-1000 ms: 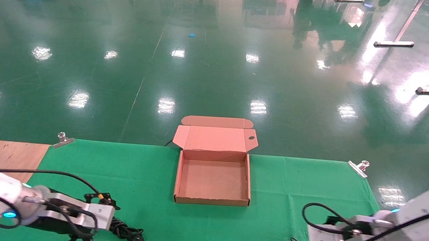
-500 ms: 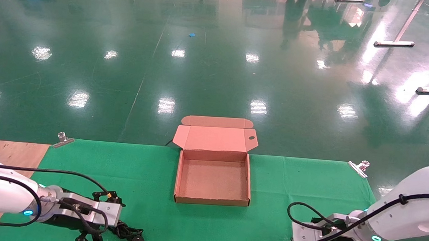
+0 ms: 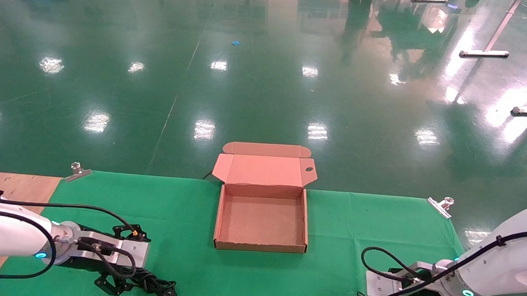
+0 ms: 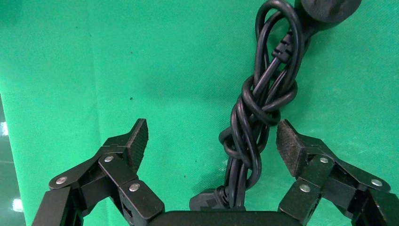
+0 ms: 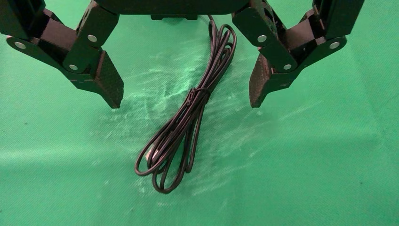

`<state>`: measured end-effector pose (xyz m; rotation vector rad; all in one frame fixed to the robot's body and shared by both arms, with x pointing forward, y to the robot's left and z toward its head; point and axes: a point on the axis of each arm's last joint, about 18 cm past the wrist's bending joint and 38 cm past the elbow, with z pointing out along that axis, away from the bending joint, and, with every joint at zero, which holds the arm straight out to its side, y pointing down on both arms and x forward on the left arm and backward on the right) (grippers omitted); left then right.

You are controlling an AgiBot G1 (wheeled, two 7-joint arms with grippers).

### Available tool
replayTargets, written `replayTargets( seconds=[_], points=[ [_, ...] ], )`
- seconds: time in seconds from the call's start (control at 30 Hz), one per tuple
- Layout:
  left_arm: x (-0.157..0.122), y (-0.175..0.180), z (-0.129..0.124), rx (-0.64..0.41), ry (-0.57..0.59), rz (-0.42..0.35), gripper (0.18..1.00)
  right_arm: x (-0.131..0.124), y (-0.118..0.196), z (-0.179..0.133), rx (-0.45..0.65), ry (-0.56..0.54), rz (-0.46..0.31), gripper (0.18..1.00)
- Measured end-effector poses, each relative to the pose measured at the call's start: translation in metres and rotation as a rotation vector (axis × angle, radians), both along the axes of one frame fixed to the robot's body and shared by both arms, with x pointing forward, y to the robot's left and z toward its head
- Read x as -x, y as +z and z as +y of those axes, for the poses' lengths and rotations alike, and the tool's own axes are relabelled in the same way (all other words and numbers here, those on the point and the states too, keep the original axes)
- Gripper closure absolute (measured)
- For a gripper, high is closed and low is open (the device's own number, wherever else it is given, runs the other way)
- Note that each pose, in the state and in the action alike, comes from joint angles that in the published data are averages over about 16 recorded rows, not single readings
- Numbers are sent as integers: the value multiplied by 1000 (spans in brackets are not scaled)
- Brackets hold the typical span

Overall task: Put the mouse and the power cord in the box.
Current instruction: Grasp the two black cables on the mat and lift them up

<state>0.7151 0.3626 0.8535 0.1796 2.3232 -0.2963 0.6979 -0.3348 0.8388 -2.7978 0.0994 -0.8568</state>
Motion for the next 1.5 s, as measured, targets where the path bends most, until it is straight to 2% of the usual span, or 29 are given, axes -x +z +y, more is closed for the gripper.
replayTargets(
  seconds=[0.33,0.47,0.67,1.07,1.3,1.5],
  points=[
    [3,-5,7,-10,10,12,259,-4,-5,1,-14,6,1,295],
    [4,-7,9,-6,9,18,308,-5,-6,2,-18,9,2,373],
    [6,-8,9,0,3,24,420,-5,-8,2,-22,11,6,510],
    [8,-13,2,13,-22,43,692,-4,-11,-3,-37,8,13,788],
    [15,-11,1,43,-43,71,803,-3,-3,-4,-52,21,6,890],
    [28,6,3,80,-65,118,863,0,25,0,-61,85,-25,937]
  ],
)
